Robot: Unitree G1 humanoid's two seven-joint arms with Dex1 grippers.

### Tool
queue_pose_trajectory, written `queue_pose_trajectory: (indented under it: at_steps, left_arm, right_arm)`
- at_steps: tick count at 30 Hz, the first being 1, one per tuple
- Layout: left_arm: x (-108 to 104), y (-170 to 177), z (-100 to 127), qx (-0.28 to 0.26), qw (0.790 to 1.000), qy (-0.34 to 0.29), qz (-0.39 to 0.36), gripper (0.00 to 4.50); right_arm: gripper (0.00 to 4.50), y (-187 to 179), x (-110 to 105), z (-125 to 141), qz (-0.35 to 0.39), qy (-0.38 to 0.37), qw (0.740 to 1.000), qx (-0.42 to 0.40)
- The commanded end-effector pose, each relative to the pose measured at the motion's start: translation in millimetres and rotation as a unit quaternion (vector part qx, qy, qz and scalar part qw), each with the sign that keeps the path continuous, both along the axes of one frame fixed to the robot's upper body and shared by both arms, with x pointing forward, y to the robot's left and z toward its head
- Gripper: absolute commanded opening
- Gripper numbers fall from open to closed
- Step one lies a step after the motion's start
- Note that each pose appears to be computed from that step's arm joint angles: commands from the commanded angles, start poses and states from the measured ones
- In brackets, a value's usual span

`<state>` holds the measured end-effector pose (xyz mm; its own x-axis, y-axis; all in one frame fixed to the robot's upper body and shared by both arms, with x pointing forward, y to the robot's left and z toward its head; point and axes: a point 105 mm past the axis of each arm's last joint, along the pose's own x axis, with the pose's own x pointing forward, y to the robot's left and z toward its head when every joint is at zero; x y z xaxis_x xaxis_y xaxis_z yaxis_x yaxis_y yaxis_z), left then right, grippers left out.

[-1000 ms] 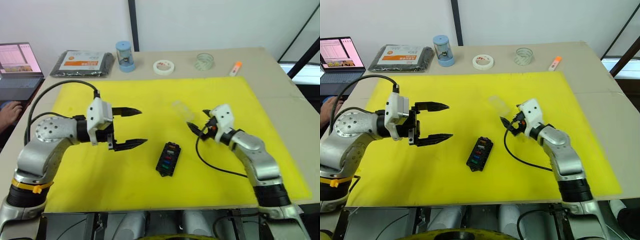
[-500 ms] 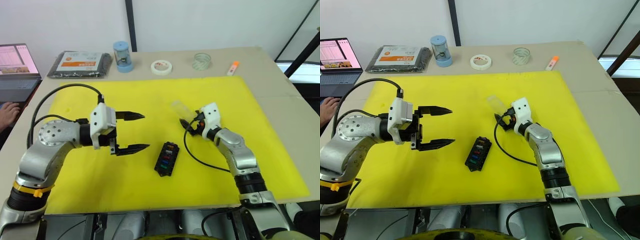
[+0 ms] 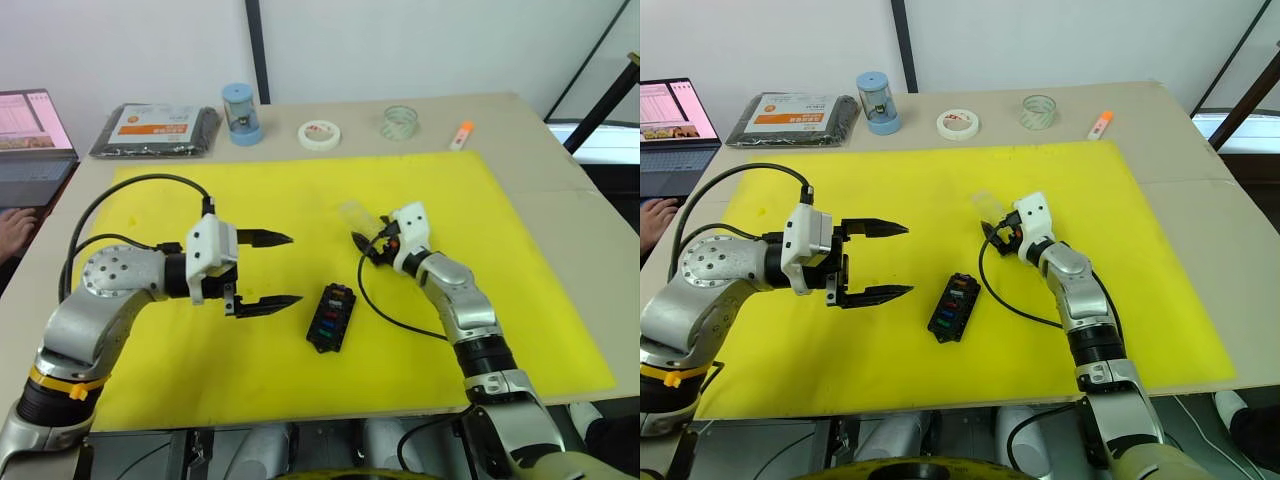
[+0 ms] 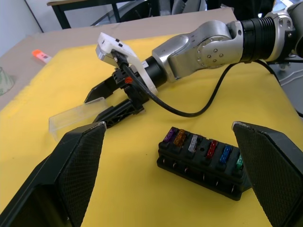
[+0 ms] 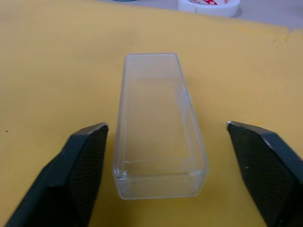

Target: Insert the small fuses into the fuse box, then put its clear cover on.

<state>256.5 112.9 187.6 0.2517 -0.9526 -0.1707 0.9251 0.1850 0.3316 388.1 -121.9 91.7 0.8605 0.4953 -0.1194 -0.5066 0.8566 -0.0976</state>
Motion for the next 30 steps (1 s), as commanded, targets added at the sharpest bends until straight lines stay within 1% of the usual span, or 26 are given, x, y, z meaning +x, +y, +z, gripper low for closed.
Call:
queue_pose_trajectory:
  at_steps: [1, 4, 8, 14, 16, 17, 20, 22, 25, 27, 30]
  left_arm:
    - [-3.3, -3.2, 8.0, 0.001, 1.0, -0.025, -0.007, 4.5]
    - [-6.0, -3.2, 2.3, 0.004, 1.0, -0.02, -0.005, 4.5]
    - [-10.5, -4.2, -0.6, 0.003, 1.0, -0.013, -0.003, 4.5]
    - [-21.0, 3.4, -9.8, 0.007, 1.0, 0.007, 0.007, 4.5]
    - [-26.2, 7.6, -19.8, 0.028, 1.0, 0.01, 0.005, 4.5]
    - [-29.7, 9.6, -29.2, 0.036, 0.999, 0.016, 0.006, 4.5]
    - [-34.2, 10.0, -48.6, 0.044, 0.998, 0.033, 0.007, 4.5]
    - [-33.6, 7.9, -62.3, 0.057, 0.998, 0.037, 0.005, 4.5]
    - [-30.4, 3.4, -75.0, 0.064, 0.997, 0.036, 0.004, 4.5]
    - [-27.8, 2.0, -84.9, 0.075, 0.997, 0.033, 0.003, 4.5]
    - [-21.5, 0.9, -96.8, 0.087, 0.996, 0.031, 0.009, 4.5]
  right_arm:
    - [2.88, 5.5, -1.0, -1.6, 0.011, -0.001, 1.0, -0.002]
    - [1.9, 2.0, -2.7, -4.1, 0.006, 0.003, 1.0, 0.003]
    - [1.89, 1.0, -4.6, -2.9, 0.007, 0.002, 1.0, 0.005]
    - [1.89, -3.6, -8.6, 23.2, 0.006, -0.037, 0.999, 0.017]
    - [1.89, -7.9, -10.4, 34.7, 0.0, -0.057, 0.998, 0.016]
    - [1.89, -9.2, -15.2, 46.9, 0.008, -0.072, 0.997, 0.016]
    - [1.89, -8.6, -30.0, 71.7, 0.041, -0.097, 0.994, 0.008]
    - [1.89, -9.2, -41.8, 79.5, 0.068, -0.102, 0.992, -0.016]
    - [1.89, -15.4, -54.6, 88.9, 0.087, -0.101, 0.99, -0.038]
    - [1.89, -19.3, -60.1, 95.9, 0.091, -0.102, 0.989, -0.047]
    - [1.89, -21.0, -62.4, 101.3, 0.091, -0.099, 0.989, -0.053]
